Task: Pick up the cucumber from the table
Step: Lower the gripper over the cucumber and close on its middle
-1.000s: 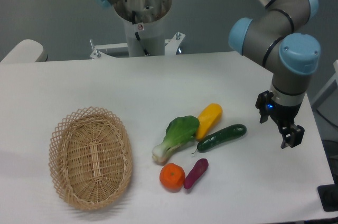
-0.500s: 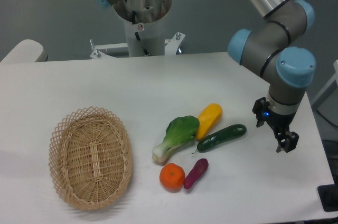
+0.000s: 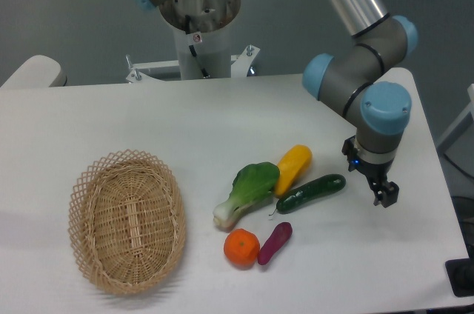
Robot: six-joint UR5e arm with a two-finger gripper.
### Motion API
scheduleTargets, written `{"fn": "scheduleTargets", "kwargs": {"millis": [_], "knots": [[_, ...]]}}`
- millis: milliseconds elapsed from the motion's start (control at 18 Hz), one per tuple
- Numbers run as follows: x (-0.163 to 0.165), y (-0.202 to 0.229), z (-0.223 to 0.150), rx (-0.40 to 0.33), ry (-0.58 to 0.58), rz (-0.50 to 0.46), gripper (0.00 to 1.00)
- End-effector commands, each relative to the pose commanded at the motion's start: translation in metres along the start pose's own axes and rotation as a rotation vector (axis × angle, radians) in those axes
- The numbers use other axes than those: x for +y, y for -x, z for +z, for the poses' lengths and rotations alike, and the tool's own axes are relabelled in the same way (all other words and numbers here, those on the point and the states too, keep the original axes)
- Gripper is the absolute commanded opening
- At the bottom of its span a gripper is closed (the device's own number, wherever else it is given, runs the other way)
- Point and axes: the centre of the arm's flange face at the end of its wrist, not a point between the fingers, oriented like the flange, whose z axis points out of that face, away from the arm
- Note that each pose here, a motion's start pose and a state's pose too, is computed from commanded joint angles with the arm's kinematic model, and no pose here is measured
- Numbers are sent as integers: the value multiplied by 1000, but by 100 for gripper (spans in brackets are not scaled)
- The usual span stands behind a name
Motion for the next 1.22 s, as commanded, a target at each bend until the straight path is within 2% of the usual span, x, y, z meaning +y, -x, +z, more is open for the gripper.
{"fn": "scheduleTargets", "kwargs": {"millis": [278, 889, 1000, 1056, 1222], "knots": [[-26, -16, 11, 31, -12, 22, 100], [-40, -27, 23, 62, -22, 34, 98], [-44, -26, 23, 60, -22, 41, 80], [-46, -26, 24, 61, -23, 45, 68], [-47, -25, 21, 56, -22, 47, 45]]}}
